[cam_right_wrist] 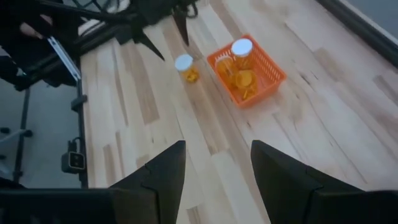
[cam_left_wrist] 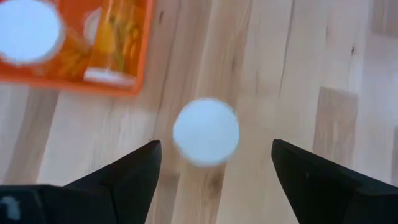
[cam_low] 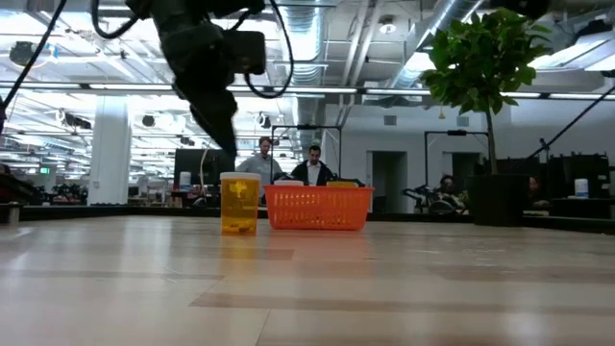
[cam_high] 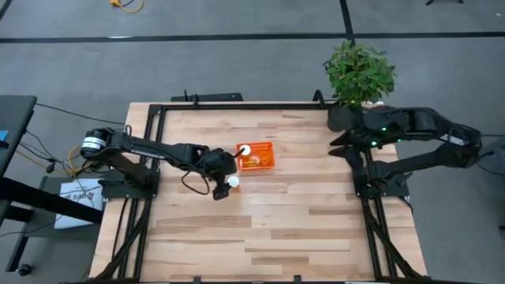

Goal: Pick and place pill bottles into a basket
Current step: Put the orange pill bottle into the orange bin

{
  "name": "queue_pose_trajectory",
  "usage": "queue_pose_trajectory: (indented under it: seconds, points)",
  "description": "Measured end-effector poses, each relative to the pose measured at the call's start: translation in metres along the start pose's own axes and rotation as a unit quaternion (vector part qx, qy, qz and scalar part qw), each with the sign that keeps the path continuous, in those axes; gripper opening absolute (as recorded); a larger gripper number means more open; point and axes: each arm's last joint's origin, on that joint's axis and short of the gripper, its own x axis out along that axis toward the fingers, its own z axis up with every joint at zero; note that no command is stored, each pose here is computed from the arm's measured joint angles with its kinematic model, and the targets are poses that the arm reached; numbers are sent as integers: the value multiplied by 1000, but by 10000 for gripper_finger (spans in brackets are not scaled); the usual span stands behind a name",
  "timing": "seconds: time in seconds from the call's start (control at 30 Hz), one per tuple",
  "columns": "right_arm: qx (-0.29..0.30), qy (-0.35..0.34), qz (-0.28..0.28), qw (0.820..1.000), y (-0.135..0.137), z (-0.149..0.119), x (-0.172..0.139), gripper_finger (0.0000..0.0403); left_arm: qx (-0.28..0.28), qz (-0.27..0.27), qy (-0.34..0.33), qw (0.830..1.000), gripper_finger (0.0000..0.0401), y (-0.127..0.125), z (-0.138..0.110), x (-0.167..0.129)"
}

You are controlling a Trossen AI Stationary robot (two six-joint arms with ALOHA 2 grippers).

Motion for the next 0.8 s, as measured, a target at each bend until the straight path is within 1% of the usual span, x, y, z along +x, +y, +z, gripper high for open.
queue_pose_trajectory:
  seconds: [0.2, 0.3, 0.4, 0.57, 0.8]
  points:
    - [-1, -33, 15, 999, -5, -13, -25, 176, -13, 3, 7, 1000, 296, -1, 1, 9]
    - [-2, -50, 22, 998, -7, -19, -35, 178, -28, 7, 10, 1000, 296, 0, 1, 9]
    - [-6, -60, 26, 998, -8, -23, -43, 177, -29, 18, 8, 999, 296, 0, 1, 9]
    - [-6, -43, 19, 999, -12, -31, -47, 176, -30, 15, 9, 999, 296, 2, 1, 9]
    - [-6, -19, 9, 1000, -13, -36, -46, 177, -6, 13, 15, 1000, 296, 2, 1, 13]
